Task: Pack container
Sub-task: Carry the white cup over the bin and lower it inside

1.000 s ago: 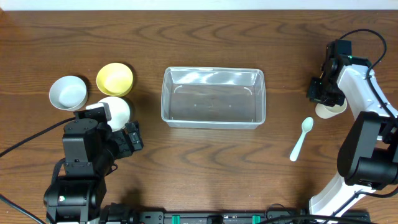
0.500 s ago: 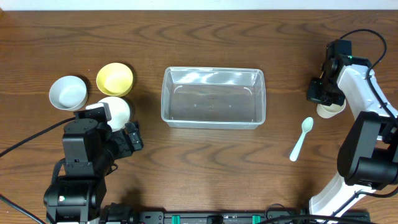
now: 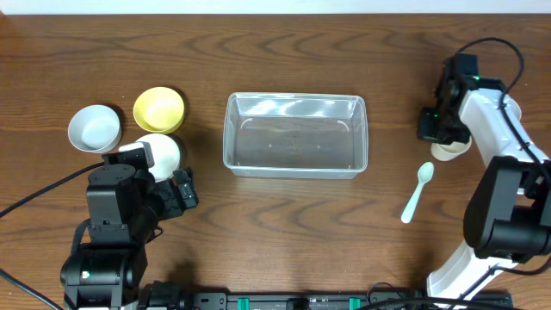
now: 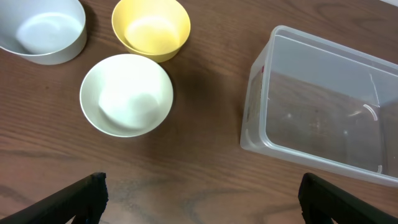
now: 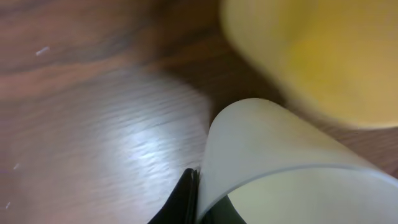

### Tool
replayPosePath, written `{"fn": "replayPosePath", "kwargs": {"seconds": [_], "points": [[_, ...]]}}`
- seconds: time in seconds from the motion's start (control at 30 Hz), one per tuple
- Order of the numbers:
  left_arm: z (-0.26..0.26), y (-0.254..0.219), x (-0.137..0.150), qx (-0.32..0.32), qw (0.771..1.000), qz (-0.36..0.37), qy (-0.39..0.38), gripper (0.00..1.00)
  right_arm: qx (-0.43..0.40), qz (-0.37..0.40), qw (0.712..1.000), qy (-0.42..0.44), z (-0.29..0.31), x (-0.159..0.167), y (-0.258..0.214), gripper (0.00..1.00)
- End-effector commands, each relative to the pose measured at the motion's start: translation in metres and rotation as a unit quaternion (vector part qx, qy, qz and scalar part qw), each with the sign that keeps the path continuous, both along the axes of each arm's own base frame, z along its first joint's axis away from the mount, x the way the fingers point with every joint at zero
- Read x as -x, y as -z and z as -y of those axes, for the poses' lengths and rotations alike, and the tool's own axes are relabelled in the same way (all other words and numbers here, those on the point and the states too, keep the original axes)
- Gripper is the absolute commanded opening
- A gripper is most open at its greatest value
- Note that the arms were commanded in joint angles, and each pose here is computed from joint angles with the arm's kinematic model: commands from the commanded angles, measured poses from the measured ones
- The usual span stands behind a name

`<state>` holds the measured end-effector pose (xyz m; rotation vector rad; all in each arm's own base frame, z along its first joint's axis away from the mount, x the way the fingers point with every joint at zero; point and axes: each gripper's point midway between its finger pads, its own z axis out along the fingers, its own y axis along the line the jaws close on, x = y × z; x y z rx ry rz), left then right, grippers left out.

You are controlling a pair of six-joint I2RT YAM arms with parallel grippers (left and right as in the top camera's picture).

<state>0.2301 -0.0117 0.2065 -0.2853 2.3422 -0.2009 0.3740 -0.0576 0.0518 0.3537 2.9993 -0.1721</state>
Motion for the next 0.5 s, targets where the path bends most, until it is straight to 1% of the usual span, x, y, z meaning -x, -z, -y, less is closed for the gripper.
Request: {"fn": "replayPosePath", "kwargs": {"seconds": [0.0,0.17,0.23,0.33,0.47], "points": [[0.000,-0.009,-0.002,0.005,1.000,0.009,-0.002,0.98,-0.015,0.075,0.994,-0.083,-0.038,-0.019,-0.058,0.01],[0.000,-0.009,-0.002,0.004,1.000,0.009,-0.002,0.98,-0.029,0.167,0.971,-0.167,-0.100,-0.021,-0.134,0.01],[0.000,-0.009,-0.002,0.005,1.000,0.009,-0.002,0.98,-0.036,0.210,0.955,-0.209,-0.133,-0.016,-0.167,0.01],[0.000,-0.009,-0.002,0.005,1.000,0.009,-0.002,0.98,-0.047,0.235,0.934,-0.265,-0.173,-0.005,-0.186,0.01],[0.000,-0.009,-0.002,0.005,1.000,0.009,-0.002,0.98,-0.060,0.228,0.916,-0.326,-0.218,0.011,-0.183,0.01]]}}
